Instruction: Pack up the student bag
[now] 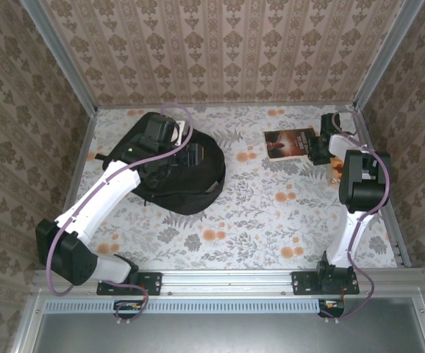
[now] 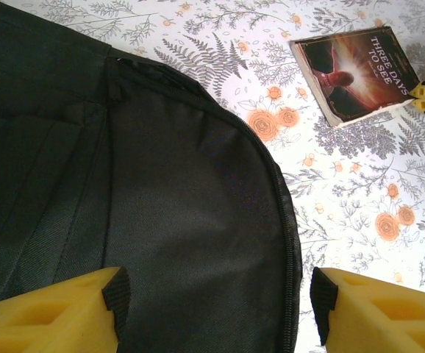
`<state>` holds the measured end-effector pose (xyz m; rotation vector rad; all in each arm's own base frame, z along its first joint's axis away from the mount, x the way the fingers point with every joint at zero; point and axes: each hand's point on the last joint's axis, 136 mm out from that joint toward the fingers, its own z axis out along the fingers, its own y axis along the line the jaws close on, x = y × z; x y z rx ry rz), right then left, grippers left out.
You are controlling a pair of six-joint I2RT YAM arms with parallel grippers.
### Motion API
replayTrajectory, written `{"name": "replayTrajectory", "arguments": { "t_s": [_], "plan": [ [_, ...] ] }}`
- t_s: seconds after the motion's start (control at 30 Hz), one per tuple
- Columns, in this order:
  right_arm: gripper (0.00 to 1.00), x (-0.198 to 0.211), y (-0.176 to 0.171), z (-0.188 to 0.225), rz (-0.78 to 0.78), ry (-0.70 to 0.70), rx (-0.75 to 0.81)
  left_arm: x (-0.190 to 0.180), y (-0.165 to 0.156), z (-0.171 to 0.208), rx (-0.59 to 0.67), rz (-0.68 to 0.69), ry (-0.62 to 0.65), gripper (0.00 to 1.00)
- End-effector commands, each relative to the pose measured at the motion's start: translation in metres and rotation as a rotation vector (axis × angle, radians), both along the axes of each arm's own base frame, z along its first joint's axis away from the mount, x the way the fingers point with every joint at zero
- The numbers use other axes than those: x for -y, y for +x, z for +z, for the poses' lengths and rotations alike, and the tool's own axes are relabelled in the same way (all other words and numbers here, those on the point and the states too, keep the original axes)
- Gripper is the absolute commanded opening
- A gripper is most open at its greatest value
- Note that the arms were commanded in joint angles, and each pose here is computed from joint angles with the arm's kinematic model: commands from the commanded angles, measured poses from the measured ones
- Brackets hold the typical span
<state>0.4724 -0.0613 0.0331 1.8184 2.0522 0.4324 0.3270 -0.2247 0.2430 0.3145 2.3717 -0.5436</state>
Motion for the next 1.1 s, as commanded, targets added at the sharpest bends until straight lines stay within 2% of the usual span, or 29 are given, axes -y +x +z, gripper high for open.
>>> {"name": "replayTrajectory", "arguments": {
  "t_s": [0.0, 0.2, 0.37, 0.53, 0.63, 0.87, 1.07],
  "plan": [
    [0.0, -0.035, -0.009, -0.002, 0.18, 0.072, 0.014, 0.0, 0.001, -0.005, 0.014, -0.008, 0.032, 0.68],
    [0.0, -0.07, -0.043, 0.003, 0.365, 0.08, 0.011, -0.001, 0.002, -0.002, 0.021, -0.004, 0.028, 0.65],
    [0.0, -0.086, -0.091, 0.011, 0.515, -0.025, -0.037, -0.002, 0.001, 0.0, 0.035, -0.005, 0.025, 0.66],
    [0.0, -0.099, -0.14, 0.007, 0.633, -0.052, -0.055, 0.009, -0.004, 0.002, 0.025, -0.063, -0.017, 0.67],
    [0.0, -0.105, -0.165, 0.01, 0.715, -0.13, -0.037, 0.015, -0.006, -0.001, 0.007, -0.104, -0.025, 0.68],
    [0.0, -0.127, -0.19, 0.039, 0.881, -0.225, 0.102, 0.043, -0.016, -0.014, -0.049, -0.221, -0.063, 0.69],
    [0.0, -0.147, -0.196, 0.064, 0.955, -0.21, 0.304, 0.089, -0.041, -0.028, -0.144, -0.346, -0.055, 0.73]
  ]
}}
